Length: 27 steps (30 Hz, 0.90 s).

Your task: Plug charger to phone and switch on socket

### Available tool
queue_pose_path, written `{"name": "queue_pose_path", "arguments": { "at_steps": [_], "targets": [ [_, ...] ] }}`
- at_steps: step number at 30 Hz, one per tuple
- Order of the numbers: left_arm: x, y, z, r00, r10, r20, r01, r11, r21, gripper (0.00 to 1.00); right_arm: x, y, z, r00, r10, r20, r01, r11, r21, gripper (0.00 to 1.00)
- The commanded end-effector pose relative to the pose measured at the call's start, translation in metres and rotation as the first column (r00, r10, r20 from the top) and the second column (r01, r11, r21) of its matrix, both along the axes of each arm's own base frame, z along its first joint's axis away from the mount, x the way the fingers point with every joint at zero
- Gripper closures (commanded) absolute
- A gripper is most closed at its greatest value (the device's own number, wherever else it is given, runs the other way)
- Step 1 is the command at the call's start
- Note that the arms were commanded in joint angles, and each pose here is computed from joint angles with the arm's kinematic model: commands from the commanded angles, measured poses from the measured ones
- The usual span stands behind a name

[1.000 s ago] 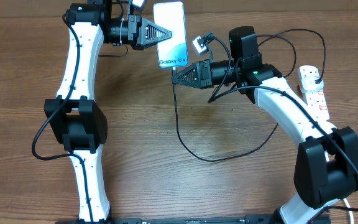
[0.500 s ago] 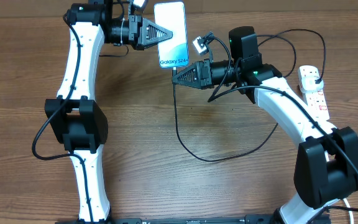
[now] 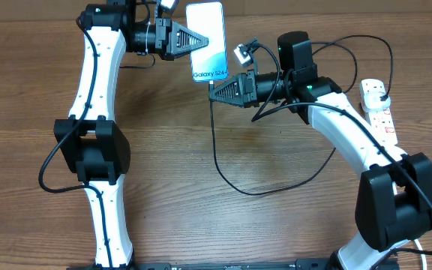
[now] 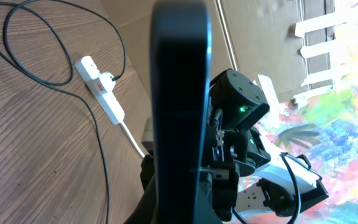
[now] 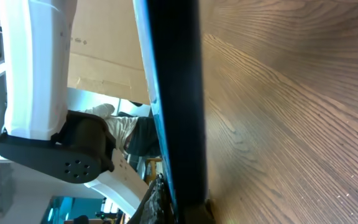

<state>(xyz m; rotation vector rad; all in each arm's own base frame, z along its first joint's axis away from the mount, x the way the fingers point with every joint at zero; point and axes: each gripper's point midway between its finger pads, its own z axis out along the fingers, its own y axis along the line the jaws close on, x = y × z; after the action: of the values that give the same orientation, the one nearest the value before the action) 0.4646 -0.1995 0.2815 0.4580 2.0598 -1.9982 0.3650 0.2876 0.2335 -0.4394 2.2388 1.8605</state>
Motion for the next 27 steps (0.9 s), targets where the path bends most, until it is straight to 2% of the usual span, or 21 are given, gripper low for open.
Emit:
{"name": "queue_pose_path", "arguments": {
  "at_steps": [1,27],
  "targets": [
    [-0.012,-0.003,0.032,0.998,-0.022,0.055,0.025,0.998,-0.054,0.96,0.009,-0.011,0.008,0.999,-0.037,0.009,0.036,0.999,0.008,0.96],
    [-0.018,-0.014,0.032,0.998,-0.047,0.047,0.049,0.997,-0.054,0.96,-0.003,-0.006,0.014,1.000,0.026,0.010,-0.027,0.999,0.040,0.96]
  ]
}}
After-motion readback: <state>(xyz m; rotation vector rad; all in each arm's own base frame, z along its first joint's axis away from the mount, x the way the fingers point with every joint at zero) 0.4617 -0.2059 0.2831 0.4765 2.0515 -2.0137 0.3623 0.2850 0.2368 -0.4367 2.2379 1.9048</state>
